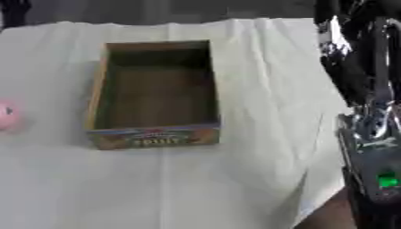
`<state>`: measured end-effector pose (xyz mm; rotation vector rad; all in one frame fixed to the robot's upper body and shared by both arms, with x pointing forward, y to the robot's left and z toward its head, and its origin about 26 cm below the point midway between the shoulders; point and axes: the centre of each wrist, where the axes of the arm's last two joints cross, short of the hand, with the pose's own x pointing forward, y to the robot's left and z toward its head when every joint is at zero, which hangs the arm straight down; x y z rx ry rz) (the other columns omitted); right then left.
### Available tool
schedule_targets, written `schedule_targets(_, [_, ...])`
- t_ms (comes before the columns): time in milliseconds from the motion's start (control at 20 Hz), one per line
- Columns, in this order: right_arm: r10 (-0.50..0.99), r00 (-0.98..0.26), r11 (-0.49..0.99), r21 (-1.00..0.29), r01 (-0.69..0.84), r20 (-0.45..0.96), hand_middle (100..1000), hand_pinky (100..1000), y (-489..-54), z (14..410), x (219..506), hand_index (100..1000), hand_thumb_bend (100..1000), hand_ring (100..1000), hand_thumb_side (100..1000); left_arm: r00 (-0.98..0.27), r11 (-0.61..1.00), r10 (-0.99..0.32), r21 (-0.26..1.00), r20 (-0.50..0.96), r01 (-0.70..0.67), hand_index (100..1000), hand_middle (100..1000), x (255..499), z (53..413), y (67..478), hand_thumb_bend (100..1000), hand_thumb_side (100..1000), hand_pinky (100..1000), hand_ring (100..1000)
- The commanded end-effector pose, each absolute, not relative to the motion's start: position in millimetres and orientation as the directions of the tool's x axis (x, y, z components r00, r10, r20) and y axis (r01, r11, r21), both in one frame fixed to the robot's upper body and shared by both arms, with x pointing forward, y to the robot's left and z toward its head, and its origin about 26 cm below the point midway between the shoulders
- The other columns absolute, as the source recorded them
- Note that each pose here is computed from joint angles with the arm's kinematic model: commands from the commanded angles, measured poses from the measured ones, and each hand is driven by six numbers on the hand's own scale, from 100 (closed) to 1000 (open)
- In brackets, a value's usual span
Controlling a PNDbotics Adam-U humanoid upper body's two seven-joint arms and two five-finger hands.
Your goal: Pick up objects on the table and place them in the box.
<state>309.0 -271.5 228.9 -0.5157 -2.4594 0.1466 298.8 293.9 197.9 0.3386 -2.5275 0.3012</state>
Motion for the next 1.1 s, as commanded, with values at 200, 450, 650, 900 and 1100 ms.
schedule_targets(200, [0.398, -0.753, 0.917, -0.218, 0.333, 0.525, 613, 672, -271.9, 236.0, 305.6, 802, 280, 747, 679, -0.822, 0.941, -0.197, -0.133, 0.534, -0.312, 846, 657, 295.6, 206.2, 297.1, 100, 629, 810, 644])
schedule_targets(450, [0.397, -0.753, 0.918, -0.217, 0.333, 0.525, 613, 672, -271.8, 235.9, 305.6, 802, 280, 747, 679, -0.822, 0.94, -0.217, -0.115, 0.527, -0.322, 848, 658, 295.1, 207.9, 300.1, 100, 624, 809, 642])
schedule_targets(650, [0.396, -0.752, 0.918, -0.219, 0.331, 0.527, 613, 672, -271.7, 235.2, 305.5, 801, 278, 747, 678, -0.816, 0.925, -0.332, -0.007, 0.474, -0.38, 848, 664, 293.2, 217.4, 310.6, 100, 607, 806, 642])
schedule_targets(900, [0.394, -0.752, 0.919, -0.222, 0.326, 0.529, 614, 672, -271.1, 234.3, 305.4, 801, 278, 747, 678, -0.809, 0.889, -0.453, 0.122, 0.375, -0.441, 846, 665, 291.8, 235.1, 319.8, 100, 578, 798, 641])
schedule_targets(1100, [0.392, -0.751, 0.92, -0.224, 0.321, 0.532, 614, 672, -270.7, 233.2, 305.3, 802, 275, 747, 677, -0.764, 0.816, -0.578, 0.183, 0.288, -0.548, 851, 673, 289.2, 248.3, 329.2, 100, 552, 790, 643])
